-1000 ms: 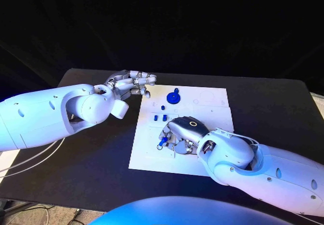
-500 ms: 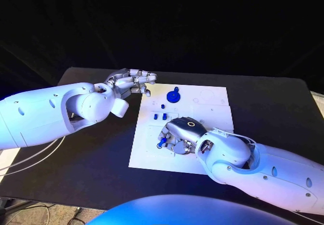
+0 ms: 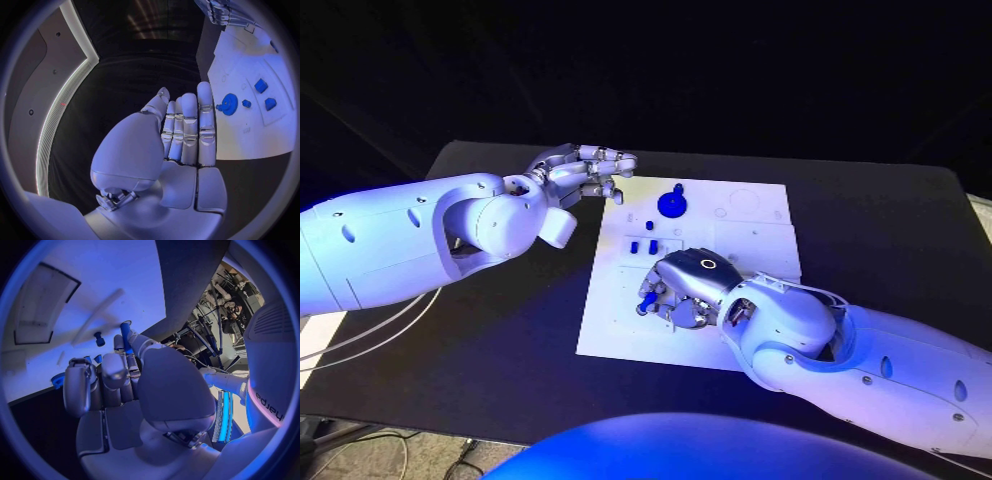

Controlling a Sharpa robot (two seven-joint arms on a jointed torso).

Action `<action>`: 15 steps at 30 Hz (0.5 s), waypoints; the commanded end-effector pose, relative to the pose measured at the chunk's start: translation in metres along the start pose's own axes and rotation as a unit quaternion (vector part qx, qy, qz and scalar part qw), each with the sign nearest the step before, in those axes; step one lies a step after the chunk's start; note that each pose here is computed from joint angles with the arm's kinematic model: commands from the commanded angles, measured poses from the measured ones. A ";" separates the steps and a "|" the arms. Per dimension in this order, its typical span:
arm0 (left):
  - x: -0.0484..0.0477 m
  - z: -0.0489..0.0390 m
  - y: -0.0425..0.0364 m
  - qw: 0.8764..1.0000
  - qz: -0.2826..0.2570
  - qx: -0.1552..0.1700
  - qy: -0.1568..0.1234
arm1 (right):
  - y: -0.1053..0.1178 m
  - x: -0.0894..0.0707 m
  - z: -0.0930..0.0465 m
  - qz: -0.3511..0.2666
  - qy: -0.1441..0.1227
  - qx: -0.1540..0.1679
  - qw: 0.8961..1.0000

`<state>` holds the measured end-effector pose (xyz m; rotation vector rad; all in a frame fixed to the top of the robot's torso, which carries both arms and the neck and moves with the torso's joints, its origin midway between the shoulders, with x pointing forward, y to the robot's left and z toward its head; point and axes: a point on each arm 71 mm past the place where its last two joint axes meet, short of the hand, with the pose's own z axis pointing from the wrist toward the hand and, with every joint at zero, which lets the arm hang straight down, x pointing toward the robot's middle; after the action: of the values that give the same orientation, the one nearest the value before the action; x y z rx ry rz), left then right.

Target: Assemble the parts on the task board

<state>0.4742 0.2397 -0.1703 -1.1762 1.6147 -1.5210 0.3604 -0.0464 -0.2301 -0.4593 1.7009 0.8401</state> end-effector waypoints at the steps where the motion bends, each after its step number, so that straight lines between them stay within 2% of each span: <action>1: 0.0031 0.0004 -0.0011 1.000 -0.001 0.006 0.011 | 0.001 0.008 0.000 -0.017 0.025 0.003 1.000; 15: 0.0032 0.0005 -0.0011 1.000 -0.001 0.006 0.012 | 0.005 0.011 0.002 -0.027 0.030 0.001 0.999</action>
<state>0.4740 0.2392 -0.1702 -1.1753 1.6160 -1.5229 0.3566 -0.0403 -0.2349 -0.4953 1.7114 0.8265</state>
